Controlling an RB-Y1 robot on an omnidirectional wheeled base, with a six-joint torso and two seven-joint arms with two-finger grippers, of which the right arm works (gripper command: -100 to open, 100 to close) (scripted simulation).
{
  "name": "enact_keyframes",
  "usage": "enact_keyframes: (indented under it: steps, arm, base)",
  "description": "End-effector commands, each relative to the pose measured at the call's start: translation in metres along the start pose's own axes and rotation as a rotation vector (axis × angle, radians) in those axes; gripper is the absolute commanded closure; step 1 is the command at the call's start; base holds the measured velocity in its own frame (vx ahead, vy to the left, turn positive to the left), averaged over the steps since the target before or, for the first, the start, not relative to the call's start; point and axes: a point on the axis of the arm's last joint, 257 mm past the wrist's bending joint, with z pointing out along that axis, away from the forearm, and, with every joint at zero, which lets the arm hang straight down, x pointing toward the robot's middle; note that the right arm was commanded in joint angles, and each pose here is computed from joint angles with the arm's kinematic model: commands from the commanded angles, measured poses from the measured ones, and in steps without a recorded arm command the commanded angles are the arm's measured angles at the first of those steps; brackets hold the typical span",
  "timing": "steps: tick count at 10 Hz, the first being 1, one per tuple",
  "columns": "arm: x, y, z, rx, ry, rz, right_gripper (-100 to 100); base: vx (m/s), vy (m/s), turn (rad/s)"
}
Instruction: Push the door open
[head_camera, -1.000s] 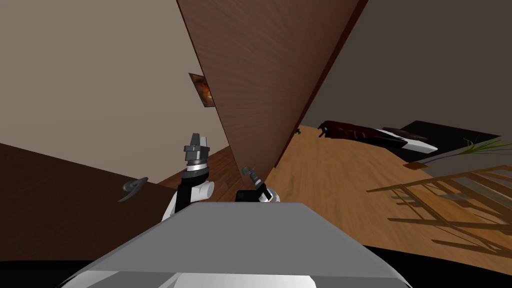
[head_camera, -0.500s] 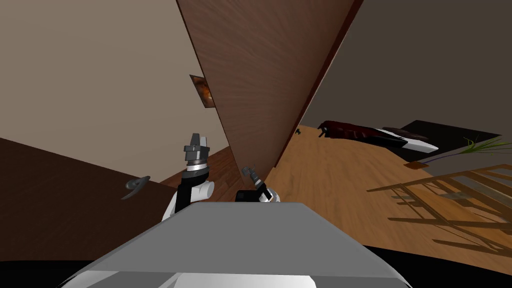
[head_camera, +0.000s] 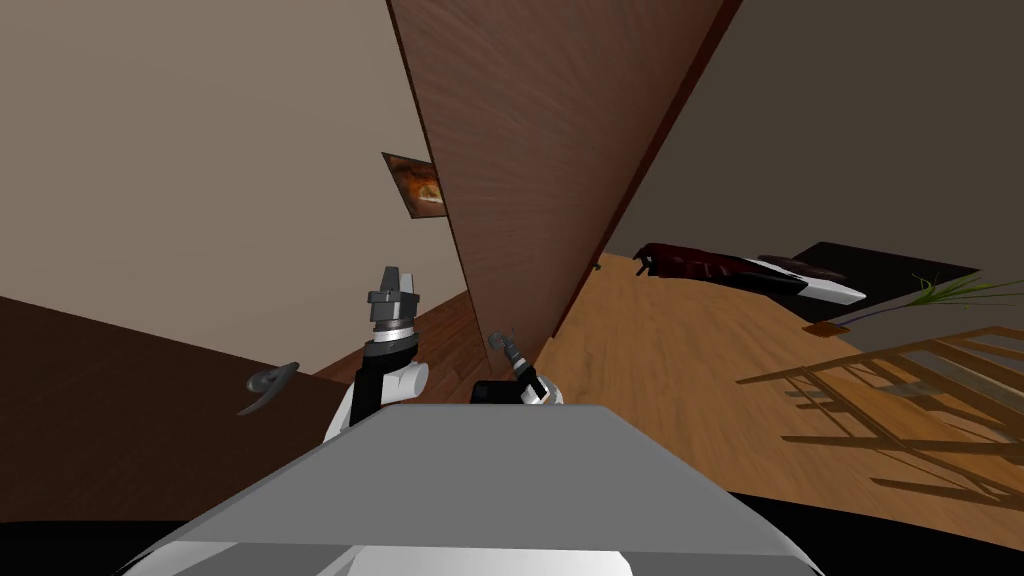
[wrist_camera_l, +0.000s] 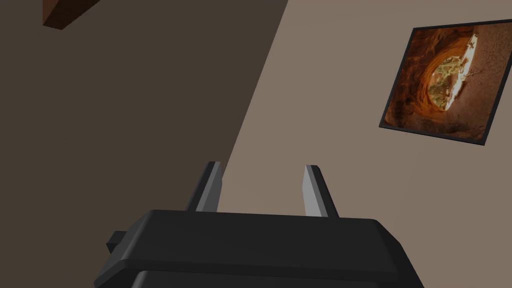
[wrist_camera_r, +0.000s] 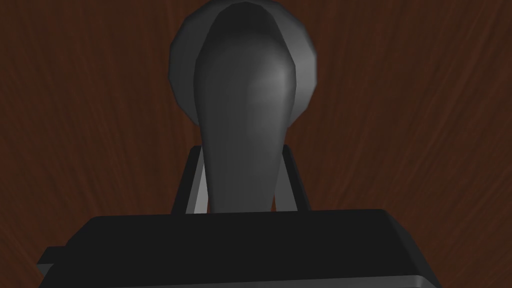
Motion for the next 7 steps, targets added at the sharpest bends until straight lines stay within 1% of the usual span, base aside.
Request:
enact_keyframes:
  steps: [1, 2, 3, 4, 6, 7]
  arm:
    - [-0.015, 0.000, 0.0015, -0.005, -0.024, -0.009, 100]
    - [-0.025, 0.000, 0.0006, -0.003, -0.043, -0.013, 100]
    - [-0.030, -0.001, 0.0001, -0.002, -0.053, -0.014, 100]
    - [-0.039, -0.001, -0.0007, -0.001, -0.073, -0.017, 100]
    - [-0.049, -0.002, -0.0017, 0.000, -0.094, -0.020, 100]
    - [-0.059, -0.002, -0.0026, 0.000, -0.116, -0.021, 100]
  base:
    - [0.110, 0.145, -0.018]
    - [0.108, 0.153, -0.040]
    - [0.105, 0.140, -0.047]
    - [0.130, 0.162, -0.066]
    - [0.119, 0.138, -0.038]
    - [0.104, 0.161, -0.044]
